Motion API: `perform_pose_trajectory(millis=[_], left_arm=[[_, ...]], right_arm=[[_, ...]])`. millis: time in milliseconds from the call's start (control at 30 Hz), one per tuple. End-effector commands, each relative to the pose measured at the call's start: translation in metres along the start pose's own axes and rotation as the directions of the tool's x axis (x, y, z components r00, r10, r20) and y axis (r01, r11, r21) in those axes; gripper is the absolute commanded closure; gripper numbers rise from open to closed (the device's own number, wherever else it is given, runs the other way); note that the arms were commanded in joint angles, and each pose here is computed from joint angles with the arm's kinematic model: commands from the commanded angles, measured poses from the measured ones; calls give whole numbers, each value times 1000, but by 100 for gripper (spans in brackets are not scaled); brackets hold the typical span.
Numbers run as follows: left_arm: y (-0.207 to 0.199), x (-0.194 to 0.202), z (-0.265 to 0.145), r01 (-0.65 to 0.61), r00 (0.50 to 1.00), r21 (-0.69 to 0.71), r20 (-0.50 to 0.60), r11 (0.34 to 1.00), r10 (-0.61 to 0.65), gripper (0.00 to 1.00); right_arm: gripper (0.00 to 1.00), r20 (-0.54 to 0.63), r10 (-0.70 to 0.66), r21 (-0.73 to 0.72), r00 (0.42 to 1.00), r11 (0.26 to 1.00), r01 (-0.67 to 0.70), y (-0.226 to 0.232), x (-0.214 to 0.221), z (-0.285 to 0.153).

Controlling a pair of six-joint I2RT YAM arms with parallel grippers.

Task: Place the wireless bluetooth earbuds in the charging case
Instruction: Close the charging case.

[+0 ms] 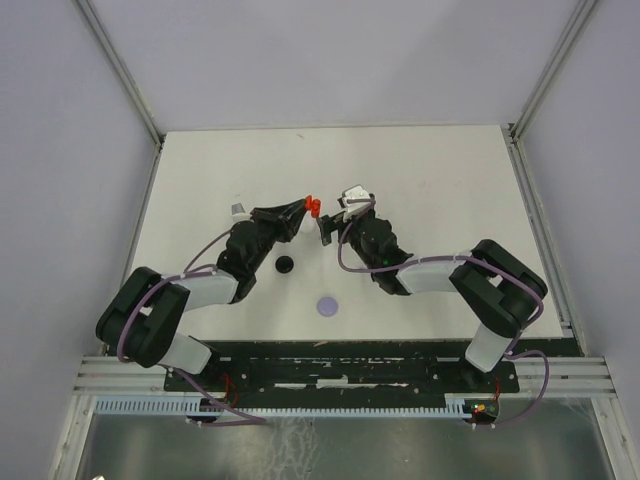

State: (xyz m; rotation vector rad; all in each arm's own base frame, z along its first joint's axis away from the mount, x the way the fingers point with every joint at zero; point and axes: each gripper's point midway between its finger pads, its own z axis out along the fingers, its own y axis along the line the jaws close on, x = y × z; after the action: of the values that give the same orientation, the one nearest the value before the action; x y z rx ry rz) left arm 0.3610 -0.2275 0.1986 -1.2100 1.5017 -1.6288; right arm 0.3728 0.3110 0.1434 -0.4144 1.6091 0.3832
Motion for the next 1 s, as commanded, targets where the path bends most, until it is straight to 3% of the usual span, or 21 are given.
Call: perform_pose_trajectory(millis=[0, 967], left_arm=[[-4, -4, -1, 35, 999, 11, 27, 999, -35, 97], [-7, 5, 13, 33, 999, 22, -10, 999, -33, 97]], right_arm=[[1, 126, 20, -7, 992, 1000, -19, 9, -40, 11], [1, 96, -10, -32, 995, 999, 14, 30, -48, 19]])
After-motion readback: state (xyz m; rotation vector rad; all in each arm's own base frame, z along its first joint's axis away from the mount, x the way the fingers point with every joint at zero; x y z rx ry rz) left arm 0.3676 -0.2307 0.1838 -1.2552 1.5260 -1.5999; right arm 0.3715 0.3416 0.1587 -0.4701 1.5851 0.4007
